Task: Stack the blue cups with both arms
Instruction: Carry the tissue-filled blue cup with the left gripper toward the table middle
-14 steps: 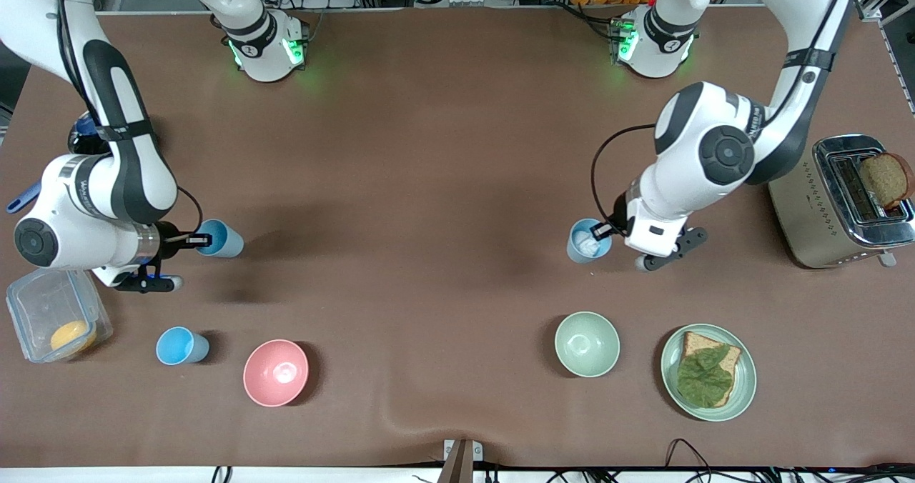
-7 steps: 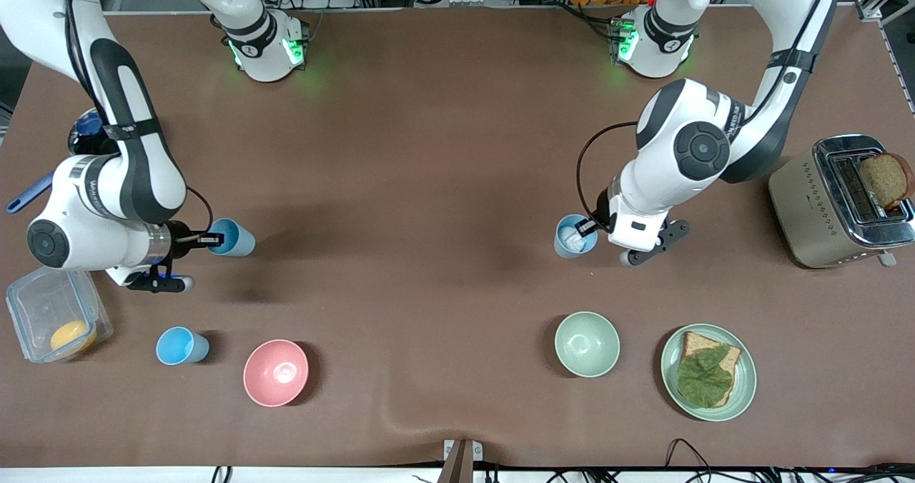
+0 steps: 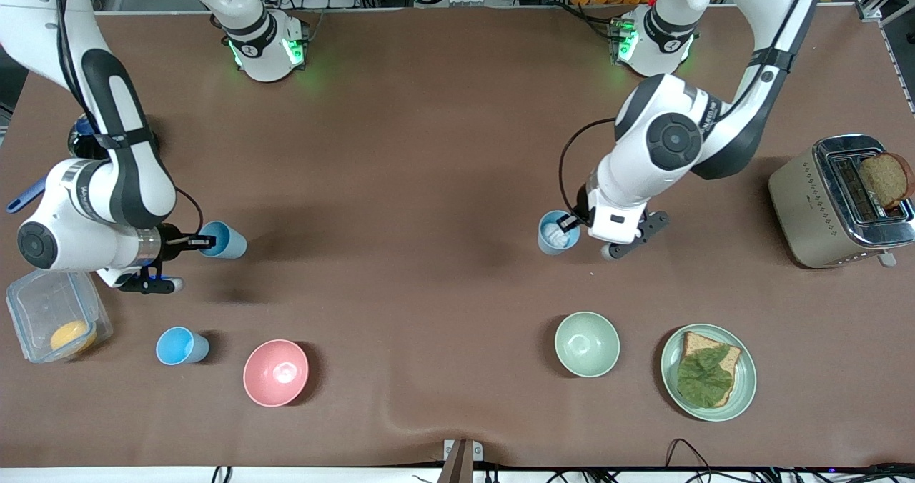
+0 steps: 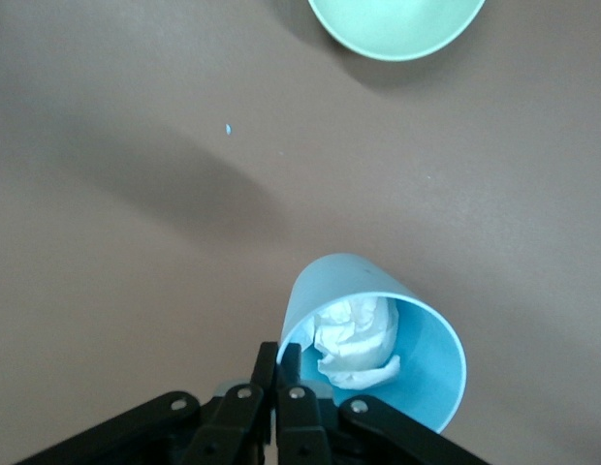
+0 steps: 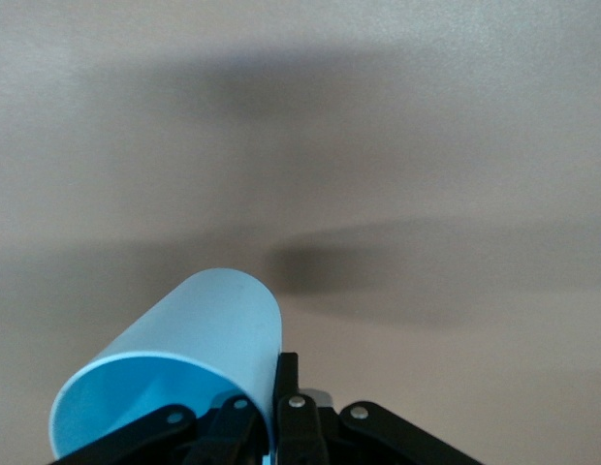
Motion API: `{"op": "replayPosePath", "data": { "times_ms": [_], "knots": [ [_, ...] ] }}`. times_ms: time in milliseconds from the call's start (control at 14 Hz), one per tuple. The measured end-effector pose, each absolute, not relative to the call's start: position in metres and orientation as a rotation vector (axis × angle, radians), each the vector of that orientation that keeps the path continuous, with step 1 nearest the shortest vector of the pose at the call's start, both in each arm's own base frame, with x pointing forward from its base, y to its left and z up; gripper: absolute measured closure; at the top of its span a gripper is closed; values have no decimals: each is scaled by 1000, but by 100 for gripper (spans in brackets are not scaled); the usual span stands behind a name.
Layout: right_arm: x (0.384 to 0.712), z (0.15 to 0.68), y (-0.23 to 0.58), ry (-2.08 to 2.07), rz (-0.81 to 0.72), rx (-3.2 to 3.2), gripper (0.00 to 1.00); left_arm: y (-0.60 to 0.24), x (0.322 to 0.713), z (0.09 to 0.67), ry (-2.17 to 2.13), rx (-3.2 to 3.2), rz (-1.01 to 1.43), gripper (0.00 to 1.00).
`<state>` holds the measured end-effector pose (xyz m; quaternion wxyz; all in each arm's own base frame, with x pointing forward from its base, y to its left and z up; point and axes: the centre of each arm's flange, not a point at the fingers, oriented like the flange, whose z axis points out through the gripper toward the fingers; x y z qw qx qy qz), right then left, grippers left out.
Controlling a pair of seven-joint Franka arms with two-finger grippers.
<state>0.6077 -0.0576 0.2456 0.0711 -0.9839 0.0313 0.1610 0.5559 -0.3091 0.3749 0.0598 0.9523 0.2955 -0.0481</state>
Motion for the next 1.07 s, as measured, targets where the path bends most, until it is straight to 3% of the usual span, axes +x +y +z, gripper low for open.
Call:
{"op": "replayPosePath", "data": {
  "times_ms": [643, 1071],
  "knots": [
    [603, 223, -87, 11, 450, -2947, 96, -453, 501, 324, 1042, 2799, -245, 97],
    [603, 220, -84, 35, 445, -2914, 96, -479, 497, 268, 1090, 2776, -263, 97]
  ]
}}
